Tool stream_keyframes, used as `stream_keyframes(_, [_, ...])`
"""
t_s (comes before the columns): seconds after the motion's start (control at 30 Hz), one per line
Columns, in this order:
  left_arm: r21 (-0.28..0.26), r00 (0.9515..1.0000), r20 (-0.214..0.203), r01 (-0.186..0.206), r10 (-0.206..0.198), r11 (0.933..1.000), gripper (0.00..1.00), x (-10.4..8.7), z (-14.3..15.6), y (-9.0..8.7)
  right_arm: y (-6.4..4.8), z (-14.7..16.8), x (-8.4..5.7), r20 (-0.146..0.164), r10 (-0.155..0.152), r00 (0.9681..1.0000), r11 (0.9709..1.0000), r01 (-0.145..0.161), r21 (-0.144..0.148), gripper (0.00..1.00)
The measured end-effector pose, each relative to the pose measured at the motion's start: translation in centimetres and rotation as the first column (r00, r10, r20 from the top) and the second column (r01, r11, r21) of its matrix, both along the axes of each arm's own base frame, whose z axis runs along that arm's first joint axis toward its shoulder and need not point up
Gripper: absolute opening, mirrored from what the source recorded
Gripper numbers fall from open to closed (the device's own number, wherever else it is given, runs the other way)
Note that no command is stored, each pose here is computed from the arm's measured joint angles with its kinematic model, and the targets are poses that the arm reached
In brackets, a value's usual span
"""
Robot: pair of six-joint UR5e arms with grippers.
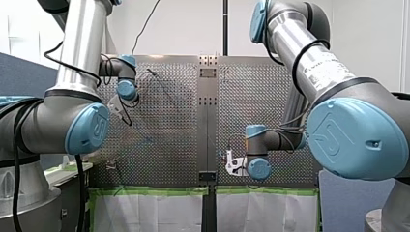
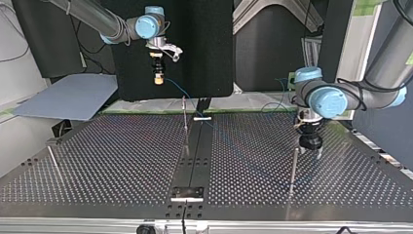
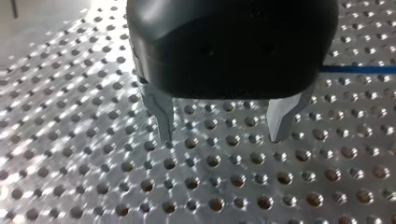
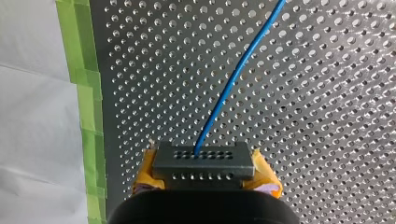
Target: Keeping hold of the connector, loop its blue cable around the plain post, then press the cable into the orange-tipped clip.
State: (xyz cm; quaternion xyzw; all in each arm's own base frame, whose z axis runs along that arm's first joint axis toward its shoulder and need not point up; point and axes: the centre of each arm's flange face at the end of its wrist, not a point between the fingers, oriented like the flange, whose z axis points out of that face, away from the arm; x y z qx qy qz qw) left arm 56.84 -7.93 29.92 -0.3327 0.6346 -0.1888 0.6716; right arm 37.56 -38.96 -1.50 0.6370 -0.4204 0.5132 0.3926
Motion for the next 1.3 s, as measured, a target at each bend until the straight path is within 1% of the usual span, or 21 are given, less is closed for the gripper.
stream_keyframes(0.2, [-0.058, 0.9993, 0.01, -0.034, 0.035, 0.9978, 0.98, 0.1, 0.0, 1.0, 0.0, 0.0, 0.0, 0.002, 0.003, 1.0, 1.0, -0.003, -0.002, 0.0])
stream_keyframes(0.33, [-0.098, 0.9976, 0.012, -0.067, 0.068, 0.9929, 0.98, -0.1, -0.2, 1.9, 0.0, 0.0, 0.1, 0.003, 0.01, 0.9999, 0.9999, -0.01, -0.002, 0.0])
stream_keyframes(0.4, [-0.117, 0.9971, 0.013, -0.072, 0.074, 0.9906, 0.98, -0.2, -0.3, 2.1, 0.0, 0.0, 0.1, 0.004, 0.012, 0.9999, 0.9999, -0.012, -0.002, 0.0])
stream_keyframes(0.43, [-0.129, 0.9973, 0.016, -0.069, 0.072, 0.9892, 0.98, -0.3, -0.4, 2.2, 0.0, 0.0, 0.1, 0.004, 0.012, 0.9999, 0.9999, -0.012, -0.002, 0.0])
stream_keyframes(0.53, [-0.155, 0.9985, 0.024, -0.045, 0.049, 0.987, 0.98, -0.3, -0.4, 1.9, 0.0, 0.0, 0.1, 0.004, 0.013, 0.9999, 0.9999, -0.013, -0.002, 0.0])
stream_keyframes(0.7, [-0.174, 0.9996, 0.028, 0.004, 0.001, 0.9848, 0.98, -0.3, -0.4, 1.0, 0.0, 0.0, 0.2, 0.004, 0.013, 0.9999, 0.9999, -0.013, -0.003, 0.0])
stream_keyframes(0.8, [-0.189, 0.9991, 0.031, 0.034, -0.029, 0.9813, 0.98, -0.4, -0.6, 0.6, 0.0, 0.0, 0.2, 0.005, 0.013, 0.9999, 0.9999, -0.013, -0.004, 0.0])
stream_keyframes(0.9, [-0.212, 0.9977, 0.045, 0.059, -0.051, 0.9754, 0.98, -0.4, -0.7, 0.6, 0.0, 0.0, 0.2, 0.005, 0.014, 0.9999, 0.9999, -0.014, -0.005, 0.0])
stream_keyframes(1.0, [-0.236, 0.9949, 0.071, 0.086, -0.071, 0.9679, 0.98, -0.1, -0.7, 0.8, 0.0, 0.0, 0.3, 0.006, 0.015, 0.9999, 0.9999, -0.015, -0.006, 0.0])
stream_keyframes(1.17, [-0.271, 0.9871, 0.127, 0.129, -0.097, 0.9539, 0.98, 0.3, 0.1, 1.4, 0.0, 0.0, 0.3, 0.006, 0.016, 0.9999, 0.9999, -0.015, -0.006, 0.0])
stream_keyframes(1.23, [-0.285, 0.9844, 0.144, 0.139, -0.101, 0.9483, 0.98, 0.3, 0.6, 1.7, 0.0, 0.0, 0.3, 0.007, 0.016, 0.9999, 0.9999, -0.015, -0.007, 0.0])
stream_keyframes(1.3, [-0.298, 0.9826, 0.158, 0.142, -0.098, 0.944, 0.98, 0.3, 1.1, 2.1, 0.0, 0.1, 0.3, 0.008, 0.016, 0.9998, 0.9998, -0.016, -0.008, 0.0])
